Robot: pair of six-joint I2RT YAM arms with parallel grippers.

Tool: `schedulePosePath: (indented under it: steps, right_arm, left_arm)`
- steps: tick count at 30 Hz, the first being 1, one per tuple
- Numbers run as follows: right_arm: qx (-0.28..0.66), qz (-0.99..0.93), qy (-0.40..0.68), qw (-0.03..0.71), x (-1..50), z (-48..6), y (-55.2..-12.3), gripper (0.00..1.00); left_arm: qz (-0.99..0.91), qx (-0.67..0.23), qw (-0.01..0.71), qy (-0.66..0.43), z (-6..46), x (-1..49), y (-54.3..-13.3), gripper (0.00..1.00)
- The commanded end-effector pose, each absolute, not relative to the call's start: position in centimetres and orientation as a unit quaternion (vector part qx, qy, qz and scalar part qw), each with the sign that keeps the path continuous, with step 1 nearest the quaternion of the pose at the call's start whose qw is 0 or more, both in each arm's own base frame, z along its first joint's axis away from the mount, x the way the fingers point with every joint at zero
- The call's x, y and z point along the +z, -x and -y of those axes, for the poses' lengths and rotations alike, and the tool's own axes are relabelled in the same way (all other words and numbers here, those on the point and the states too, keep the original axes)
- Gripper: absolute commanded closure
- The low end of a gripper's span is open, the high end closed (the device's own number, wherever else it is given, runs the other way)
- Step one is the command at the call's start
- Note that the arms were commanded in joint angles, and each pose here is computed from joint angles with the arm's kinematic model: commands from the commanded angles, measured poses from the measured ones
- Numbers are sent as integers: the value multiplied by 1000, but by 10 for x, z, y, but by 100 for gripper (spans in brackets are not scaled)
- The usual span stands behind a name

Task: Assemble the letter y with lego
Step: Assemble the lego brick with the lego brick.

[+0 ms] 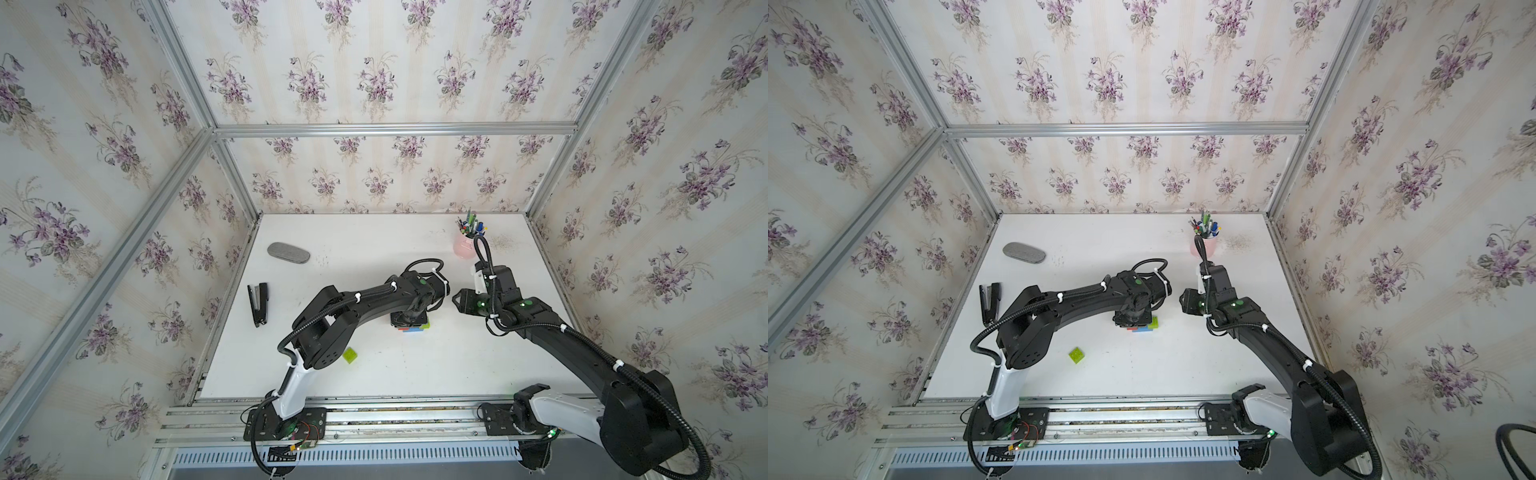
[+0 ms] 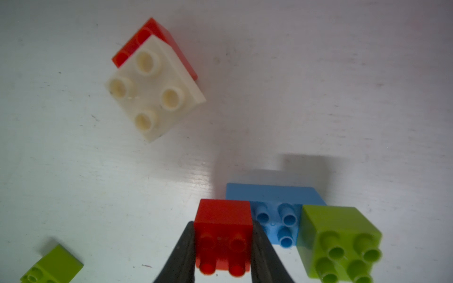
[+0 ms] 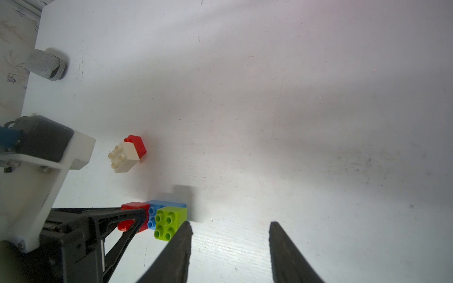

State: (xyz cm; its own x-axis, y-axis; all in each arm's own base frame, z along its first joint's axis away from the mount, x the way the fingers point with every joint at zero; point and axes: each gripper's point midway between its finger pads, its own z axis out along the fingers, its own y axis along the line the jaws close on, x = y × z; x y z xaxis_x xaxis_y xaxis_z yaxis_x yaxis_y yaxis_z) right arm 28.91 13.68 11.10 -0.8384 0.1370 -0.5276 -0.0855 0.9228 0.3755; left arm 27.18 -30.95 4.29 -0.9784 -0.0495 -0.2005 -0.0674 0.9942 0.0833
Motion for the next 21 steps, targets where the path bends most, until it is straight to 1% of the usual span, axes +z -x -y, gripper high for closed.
schedulePosePath:
  steps: [1,8,10,15,17,21]
  right_arm:
    - [191,-939,-23,285,112,-135,-292,48]
    - [194,-938,-34,285,114,-136,-296,48]
    - [193,-937,-38,288,116,-135,-297,48]
    - [196,-936,-46,288,117,-136,-299,47]
    - [197,-936,-49,288,118,-136,-300,47]
    - [199,-935,-50,289,120,-137,-302,47]
  left_arm:
    - [-992,64,113,12,303,40,-279,100]
    - [-992,52,115,-19,313,39,-293,99]
    - [-992,50,114,-24,315,39,-294,96]
    - [-992,39,111,-37,320,43,-296,85]
    - [-992,37,111,-39,320,45,-296,77]
    - [-992,35,110,-42,320,47,-295,72]
